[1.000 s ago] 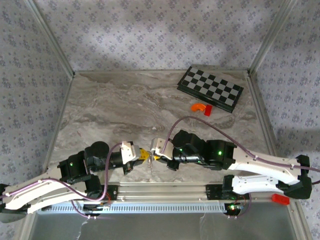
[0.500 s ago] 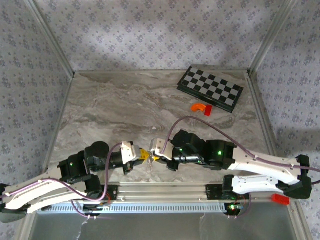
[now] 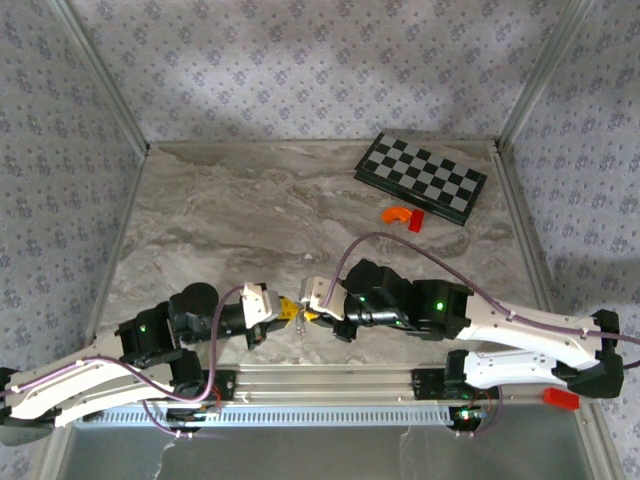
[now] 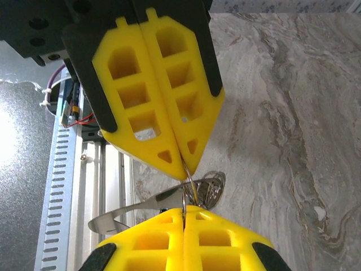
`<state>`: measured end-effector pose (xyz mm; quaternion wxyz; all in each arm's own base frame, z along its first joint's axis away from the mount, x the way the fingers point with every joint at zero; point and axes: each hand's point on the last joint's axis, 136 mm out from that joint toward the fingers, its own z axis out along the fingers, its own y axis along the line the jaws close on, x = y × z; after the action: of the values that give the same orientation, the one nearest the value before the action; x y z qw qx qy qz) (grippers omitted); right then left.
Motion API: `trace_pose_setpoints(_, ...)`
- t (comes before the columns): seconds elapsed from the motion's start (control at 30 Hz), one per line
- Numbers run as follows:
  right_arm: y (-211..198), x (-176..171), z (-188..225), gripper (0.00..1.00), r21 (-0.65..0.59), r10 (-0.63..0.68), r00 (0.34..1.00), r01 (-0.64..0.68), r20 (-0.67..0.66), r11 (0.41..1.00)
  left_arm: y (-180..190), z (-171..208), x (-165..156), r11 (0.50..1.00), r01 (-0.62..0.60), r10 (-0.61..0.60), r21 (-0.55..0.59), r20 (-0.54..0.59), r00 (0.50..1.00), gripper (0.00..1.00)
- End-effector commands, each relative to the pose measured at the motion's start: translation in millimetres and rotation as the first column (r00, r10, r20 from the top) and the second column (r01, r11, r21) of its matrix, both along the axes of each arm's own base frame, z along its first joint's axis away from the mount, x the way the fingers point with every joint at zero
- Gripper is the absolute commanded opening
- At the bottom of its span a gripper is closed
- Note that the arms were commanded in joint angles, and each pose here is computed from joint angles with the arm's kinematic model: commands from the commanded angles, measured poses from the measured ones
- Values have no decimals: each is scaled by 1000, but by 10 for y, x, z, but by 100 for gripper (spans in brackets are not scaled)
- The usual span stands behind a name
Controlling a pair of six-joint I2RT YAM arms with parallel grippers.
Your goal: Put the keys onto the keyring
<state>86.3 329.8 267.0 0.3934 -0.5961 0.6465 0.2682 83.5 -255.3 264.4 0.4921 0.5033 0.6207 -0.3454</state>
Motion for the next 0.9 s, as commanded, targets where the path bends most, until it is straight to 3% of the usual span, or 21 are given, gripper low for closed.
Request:
trace_pose_setpoints(0.0, -93, 19, -18, 0, -18, -27, 1000, 27, -2, 999, 0, 182, -19, 999, 10, -8, -46, 33, 999, 0)
trace_pose_setpoints(0.87, -63, 14, 0, 0, 7, -23, 1000, 23, 0, 1000, -17, 188, -32, 999, 19, -18, -47, 28, 999, 0)
